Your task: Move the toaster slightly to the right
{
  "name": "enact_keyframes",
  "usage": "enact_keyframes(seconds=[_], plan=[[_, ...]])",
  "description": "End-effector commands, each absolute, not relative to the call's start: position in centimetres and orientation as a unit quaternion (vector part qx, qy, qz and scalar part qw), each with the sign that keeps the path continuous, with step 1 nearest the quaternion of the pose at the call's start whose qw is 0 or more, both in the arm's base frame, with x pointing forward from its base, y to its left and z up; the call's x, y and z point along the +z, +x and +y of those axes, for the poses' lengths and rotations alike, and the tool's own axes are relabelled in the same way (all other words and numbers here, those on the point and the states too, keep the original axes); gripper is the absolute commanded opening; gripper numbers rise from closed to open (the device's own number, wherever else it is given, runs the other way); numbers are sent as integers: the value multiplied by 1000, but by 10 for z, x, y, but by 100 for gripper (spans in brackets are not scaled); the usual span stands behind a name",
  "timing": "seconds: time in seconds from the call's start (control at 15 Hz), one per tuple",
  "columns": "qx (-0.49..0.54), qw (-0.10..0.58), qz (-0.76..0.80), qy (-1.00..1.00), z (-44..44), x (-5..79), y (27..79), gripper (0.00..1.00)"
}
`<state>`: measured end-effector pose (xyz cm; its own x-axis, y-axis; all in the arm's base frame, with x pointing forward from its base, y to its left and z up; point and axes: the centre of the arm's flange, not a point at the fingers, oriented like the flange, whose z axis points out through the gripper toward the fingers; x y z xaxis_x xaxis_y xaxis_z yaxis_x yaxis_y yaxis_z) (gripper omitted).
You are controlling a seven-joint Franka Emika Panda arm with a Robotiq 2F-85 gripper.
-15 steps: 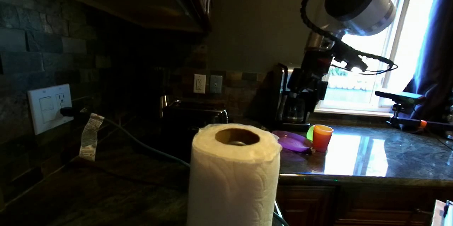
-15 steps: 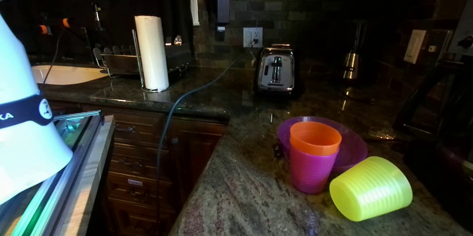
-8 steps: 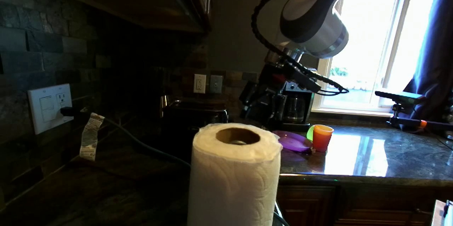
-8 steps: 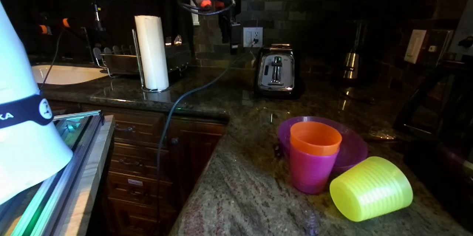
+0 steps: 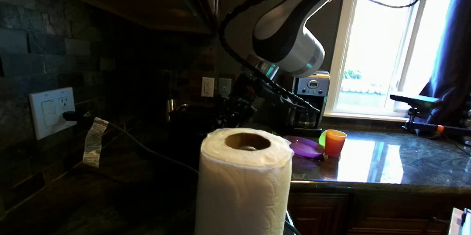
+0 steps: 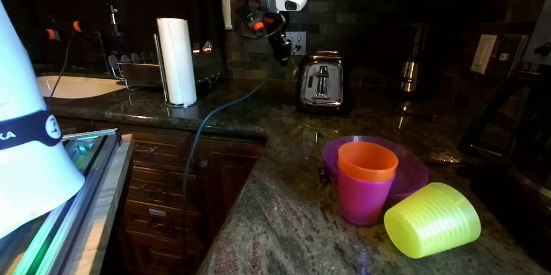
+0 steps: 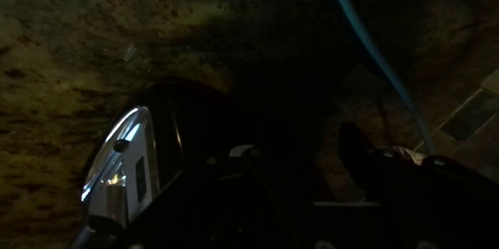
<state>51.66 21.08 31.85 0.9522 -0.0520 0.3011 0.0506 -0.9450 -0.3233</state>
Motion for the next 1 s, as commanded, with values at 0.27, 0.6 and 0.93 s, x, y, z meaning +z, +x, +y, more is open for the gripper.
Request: enact_keyframes(seconds=[0.27,0.6,0.93], plan=[[-209,124,8,-970,242,270,552,0],[-203,130,-1,-970,230,269,545,1],[-220,141,1,-965,238,264,552,0]])
